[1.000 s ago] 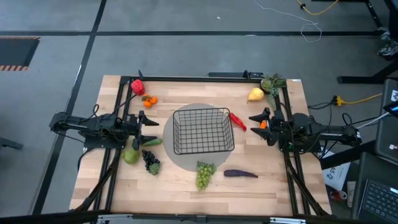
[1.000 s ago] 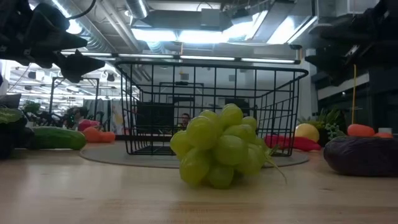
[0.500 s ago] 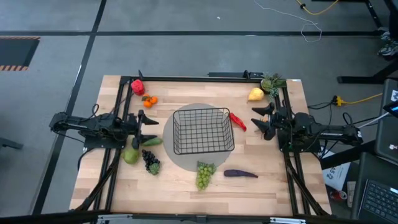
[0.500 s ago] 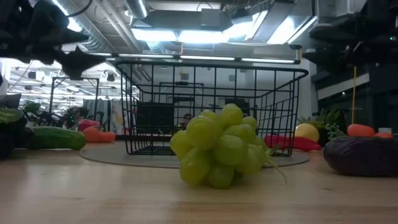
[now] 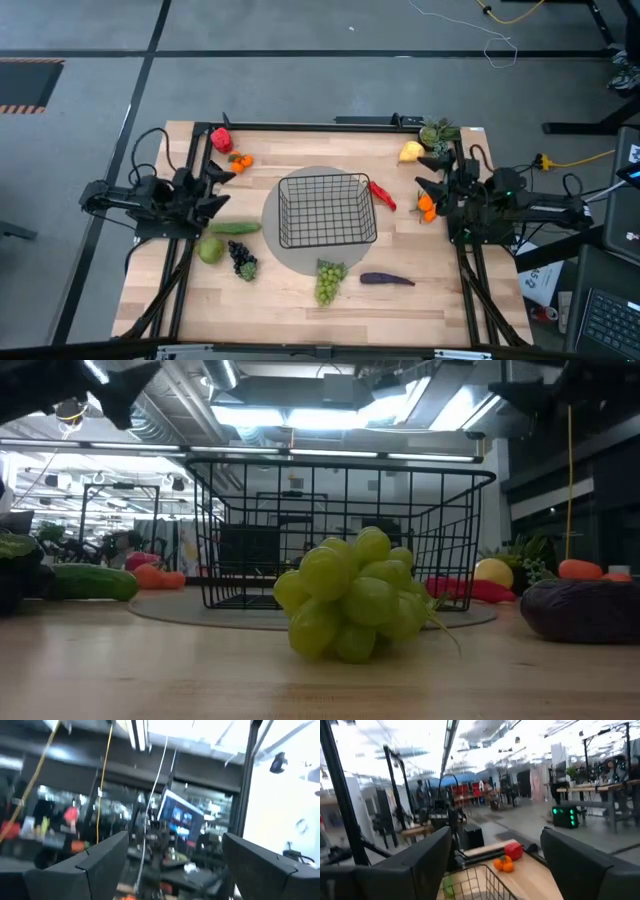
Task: Build produce basket
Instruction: Put the orange tangerine into the wire basket
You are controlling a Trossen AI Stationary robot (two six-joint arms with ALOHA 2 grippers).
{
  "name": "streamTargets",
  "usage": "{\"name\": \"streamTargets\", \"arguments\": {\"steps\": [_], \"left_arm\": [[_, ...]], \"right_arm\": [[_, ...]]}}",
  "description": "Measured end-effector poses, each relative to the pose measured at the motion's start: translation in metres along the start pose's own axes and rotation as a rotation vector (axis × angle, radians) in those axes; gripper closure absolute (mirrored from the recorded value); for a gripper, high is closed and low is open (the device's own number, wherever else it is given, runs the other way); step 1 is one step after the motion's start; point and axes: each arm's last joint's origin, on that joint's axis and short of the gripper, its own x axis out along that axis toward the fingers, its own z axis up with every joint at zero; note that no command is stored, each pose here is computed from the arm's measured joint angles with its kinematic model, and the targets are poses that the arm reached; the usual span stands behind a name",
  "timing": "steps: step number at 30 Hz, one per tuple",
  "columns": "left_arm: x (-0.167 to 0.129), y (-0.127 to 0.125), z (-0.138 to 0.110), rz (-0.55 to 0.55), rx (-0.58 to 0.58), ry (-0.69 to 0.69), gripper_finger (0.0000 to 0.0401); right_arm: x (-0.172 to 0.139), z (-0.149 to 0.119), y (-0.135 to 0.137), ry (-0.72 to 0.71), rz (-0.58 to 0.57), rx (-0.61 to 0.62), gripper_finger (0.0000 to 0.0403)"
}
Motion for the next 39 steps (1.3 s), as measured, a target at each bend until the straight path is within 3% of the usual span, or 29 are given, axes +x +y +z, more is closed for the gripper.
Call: {"name": "streamTargets", "arguments": {"steps": [3, 8, 19, 25, 39], "left_arm": [[0.000, -0.001, 0.008, -0.006, 0.027, -0.083, 0.0086], [0.000, 0.000, 0.005, -0.001, 0.011, -0.055, 0.0086], [0.000, 0.000, 0.004, 0.013, 0.072, -0.036, 0.0086], [0.000, 0.000, 0.003, 0.014, 0.072, -0.031, 0.0086], [0.000, 0.001, -0.001, 0.016, 0.076, 0.007, 0.0086]], "right_arm": [[0.002, 0.017, 0.001, 0.096, -0.089, -0.037, 0.0095], [0.005, 0.031, -0.002, 0.355, -0.318, -0.082, 0.0095], [0.026, 0.003, -0.009, 1.193, -0.747, 0.093, 0.0095], [0.048, -0.026, -0.019, 1.475, -0.724, 0.088, 0.0095], [0.080, -0.077, -0.044, 1.823, -0.564, -0.151, 0.0095]]}}
